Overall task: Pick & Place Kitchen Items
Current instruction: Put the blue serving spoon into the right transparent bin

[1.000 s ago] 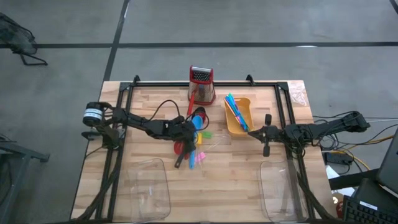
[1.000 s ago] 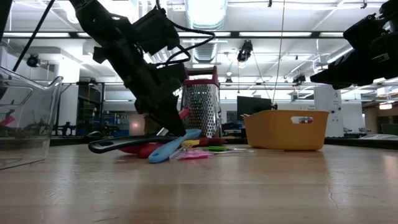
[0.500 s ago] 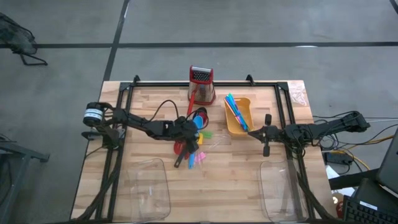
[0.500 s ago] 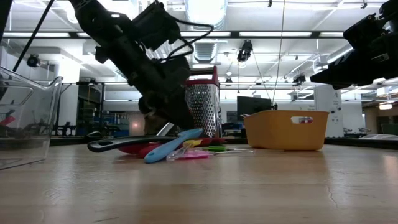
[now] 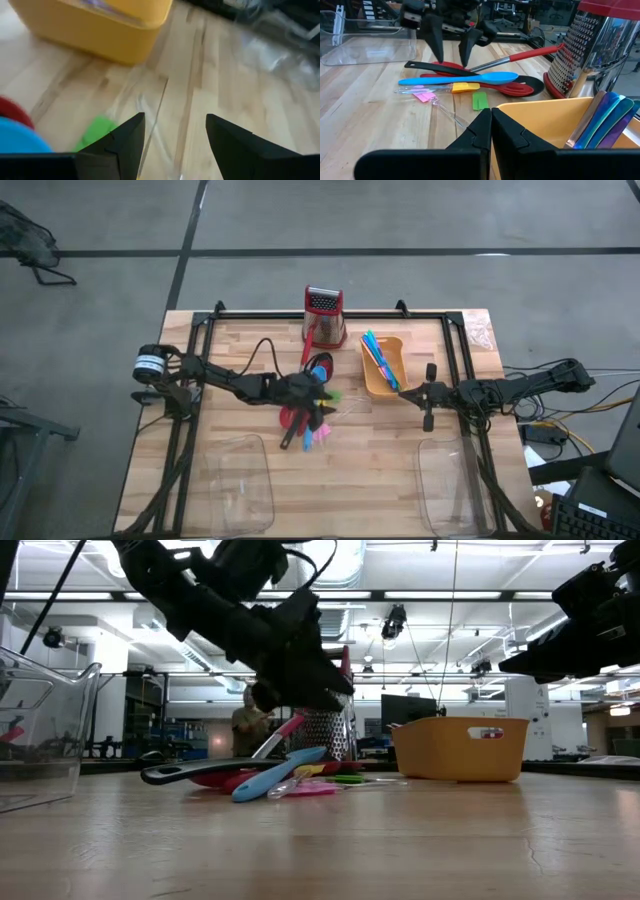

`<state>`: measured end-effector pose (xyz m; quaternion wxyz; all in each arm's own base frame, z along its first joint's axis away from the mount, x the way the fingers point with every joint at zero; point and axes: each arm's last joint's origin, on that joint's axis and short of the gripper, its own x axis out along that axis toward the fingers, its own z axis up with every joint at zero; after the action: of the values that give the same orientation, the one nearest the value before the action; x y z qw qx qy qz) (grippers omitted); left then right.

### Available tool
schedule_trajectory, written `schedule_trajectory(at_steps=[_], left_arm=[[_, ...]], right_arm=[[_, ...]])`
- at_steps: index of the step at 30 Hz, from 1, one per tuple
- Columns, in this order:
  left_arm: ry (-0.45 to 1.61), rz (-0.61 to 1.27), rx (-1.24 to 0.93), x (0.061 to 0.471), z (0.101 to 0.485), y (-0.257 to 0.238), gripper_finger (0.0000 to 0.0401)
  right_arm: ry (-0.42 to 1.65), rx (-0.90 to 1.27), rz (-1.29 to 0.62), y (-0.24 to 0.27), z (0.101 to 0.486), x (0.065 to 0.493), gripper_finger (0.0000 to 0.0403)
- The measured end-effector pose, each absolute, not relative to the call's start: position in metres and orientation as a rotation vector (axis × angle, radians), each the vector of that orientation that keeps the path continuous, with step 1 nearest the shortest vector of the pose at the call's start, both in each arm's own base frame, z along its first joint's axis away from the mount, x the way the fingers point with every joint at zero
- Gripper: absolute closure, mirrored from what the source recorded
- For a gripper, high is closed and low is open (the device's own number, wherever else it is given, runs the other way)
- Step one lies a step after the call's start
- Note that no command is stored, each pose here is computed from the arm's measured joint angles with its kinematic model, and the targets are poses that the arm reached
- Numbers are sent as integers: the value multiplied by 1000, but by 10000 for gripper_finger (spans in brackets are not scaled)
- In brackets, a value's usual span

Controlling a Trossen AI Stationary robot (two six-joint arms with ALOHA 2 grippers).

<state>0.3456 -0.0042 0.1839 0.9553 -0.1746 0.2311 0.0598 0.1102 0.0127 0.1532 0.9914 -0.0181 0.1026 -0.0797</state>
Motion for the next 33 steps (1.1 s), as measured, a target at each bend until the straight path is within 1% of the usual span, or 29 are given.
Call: schedule_trajectory(at_steps=[2, 6, 8, 11, 13, 18, 28, 33], left_arm=[[470, 121, -353, 346, 184, -4, 186], [540, 146, -314, 342, 177, -3, 186], [553, 229, -252, 341, 175, 2, 187], [599, 414, -131, 336, 170, 9, 187], [618, 472, -82, 334, 169, 11, 187], [626, 481, -55, 335, 165, 13, 187], [618, 510, -41, 344, 147, 25, 187], [645, 509, -14, 346, 137, 28, 187]], right_arm=[[206, -38, -160, 13, 153, 110, 394], [206, -37, -160, 13, 153, 110, 394], [206, -38, -160, 13, 153, 110, 394], [206, -37, -160, 13, 153, 110, 394], [206, -37, -160, 13, 153, 110, 394], [206, -37, -160, 13, 153, 110, 394], [205, -36, -160, 13, 153, 110, 394], [206, -36, -160, 13, 153, 110, 394]])
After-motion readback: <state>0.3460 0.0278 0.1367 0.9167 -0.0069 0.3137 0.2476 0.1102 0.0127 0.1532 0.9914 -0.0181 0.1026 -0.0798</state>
